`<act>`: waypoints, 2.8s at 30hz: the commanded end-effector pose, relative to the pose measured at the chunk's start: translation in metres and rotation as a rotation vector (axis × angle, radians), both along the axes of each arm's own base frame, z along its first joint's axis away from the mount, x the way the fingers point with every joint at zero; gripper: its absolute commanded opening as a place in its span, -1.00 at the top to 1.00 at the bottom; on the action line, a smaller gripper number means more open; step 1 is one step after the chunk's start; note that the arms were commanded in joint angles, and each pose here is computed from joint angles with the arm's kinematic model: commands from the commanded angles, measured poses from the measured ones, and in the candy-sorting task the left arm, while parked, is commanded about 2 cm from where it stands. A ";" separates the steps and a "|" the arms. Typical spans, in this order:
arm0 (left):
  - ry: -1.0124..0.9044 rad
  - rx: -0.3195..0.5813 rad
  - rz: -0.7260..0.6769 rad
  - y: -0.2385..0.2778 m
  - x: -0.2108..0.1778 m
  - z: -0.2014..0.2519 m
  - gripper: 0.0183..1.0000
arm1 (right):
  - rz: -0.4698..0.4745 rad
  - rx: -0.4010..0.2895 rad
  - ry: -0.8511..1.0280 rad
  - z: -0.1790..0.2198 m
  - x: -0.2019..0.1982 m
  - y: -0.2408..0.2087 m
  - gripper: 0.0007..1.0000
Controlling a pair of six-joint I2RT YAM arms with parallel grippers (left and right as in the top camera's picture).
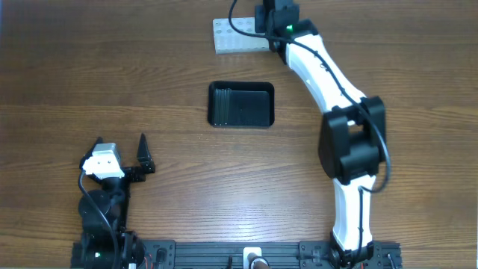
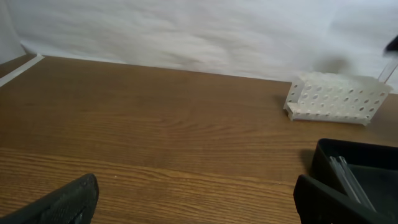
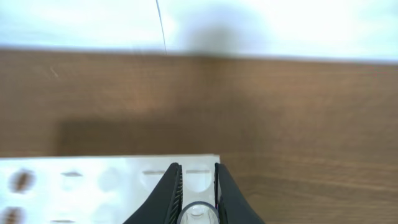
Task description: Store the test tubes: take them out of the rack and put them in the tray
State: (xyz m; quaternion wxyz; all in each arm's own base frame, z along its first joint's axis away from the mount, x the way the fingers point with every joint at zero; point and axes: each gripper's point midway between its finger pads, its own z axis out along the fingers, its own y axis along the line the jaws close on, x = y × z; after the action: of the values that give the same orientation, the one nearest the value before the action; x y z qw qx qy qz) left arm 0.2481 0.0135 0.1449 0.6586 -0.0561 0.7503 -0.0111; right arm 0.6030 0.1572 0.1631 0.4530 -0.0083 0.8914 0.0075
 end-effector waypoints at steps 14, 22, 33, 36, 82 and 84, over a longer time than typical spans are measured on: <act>0.003 0.016 -0.007 0.000 0.000 -0.002 -1.00 | 0.052 0.108 0.232 0.096 -0.149 0.029 0.87; 0.003 0.016 -0.007 0.000 0.000 -0.002 -1.00 | 0.003 0.034 0.536 -0.008 -0.171 0.050 0.92; 0.003 0.017 -0.007 0.000 0.000 -0.002 -1.00 | -0.068 0.032 0.641 -0.076 -0.167 0.062 0.96; 0.003 0.016 -0.007 0.000 0.000 -0.002 -1.00 | -0.075 0.028 0.657 -0.085 -0.168 0.065 0.96; 0.003 0.016 -0.007 0.000 0.000 -0.002 -0.99 | 0.102 -0.080 0.284 0.031 -0.119 0.034 -0.48; 0.003 0.016 -0.007 0.000 0.000 -0.002 -1.00 | 0.084 -0.069 0.200 0.068 -0.112 0.011 -0.54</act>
State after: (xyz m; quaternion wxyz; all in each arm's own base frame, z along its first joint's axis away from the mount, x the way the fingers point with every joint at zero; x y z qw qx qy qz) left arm 0.2481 0.0135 0.1449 0.6586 -0.0561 0.7503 -0.0111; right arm 0.4786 0.2168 0.1452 0.2728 -0.0581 0.9602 0.0141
